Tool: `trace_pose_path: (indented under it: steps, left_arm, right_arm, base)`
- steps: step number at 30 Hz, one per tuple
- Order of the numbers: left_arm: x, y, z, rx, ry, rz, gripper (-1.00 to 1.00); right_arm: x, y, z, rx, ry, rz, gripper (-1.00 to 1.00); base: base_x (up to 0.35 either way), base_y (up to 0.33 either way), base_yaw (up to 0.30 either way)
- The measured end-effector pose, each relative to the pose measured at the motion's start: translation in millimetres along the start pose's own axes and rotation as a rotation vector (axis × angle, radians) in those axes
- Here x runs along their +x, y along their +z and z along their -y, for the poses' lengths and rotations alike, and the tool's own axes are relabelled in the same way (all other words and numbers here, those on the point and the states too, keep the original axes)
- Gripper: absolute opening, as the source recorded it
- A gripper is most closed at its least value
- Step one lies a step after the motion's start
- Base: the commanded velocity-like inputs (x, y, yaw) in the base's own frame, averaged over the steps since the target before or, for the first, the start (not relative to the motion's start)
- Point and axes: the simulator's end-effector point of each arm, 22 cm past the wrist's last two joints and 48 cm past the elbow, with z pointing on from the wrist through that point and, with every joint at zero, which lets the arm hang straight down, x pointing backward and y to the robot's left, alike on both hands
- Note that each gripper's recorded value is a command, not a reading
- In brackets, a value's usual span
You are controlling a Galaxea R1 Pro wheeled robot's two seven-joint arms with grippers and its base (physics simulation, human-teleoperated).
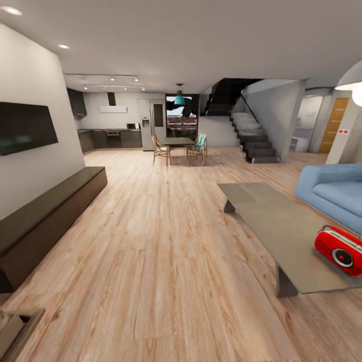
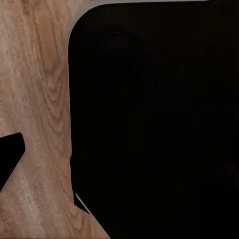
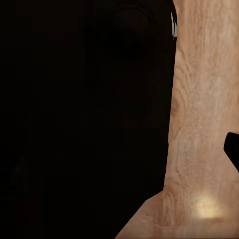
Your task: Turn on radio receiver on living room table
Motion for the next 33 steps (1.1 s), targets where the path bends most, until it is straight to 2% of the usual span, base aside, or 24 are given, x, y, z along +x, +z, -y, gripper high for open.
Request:
trace_pose_path:
  steps: [33]
  left_arm:
    - [0.5, 0.0, 1.2, 0.002, 0.002, -0.002, 1.00]
  right_arm:
    - [0.1, 0.0, 0.0, 0.000, 0.003, 0.000, 1.00]
  base:
    - [0.000, 0.000, -0.289]
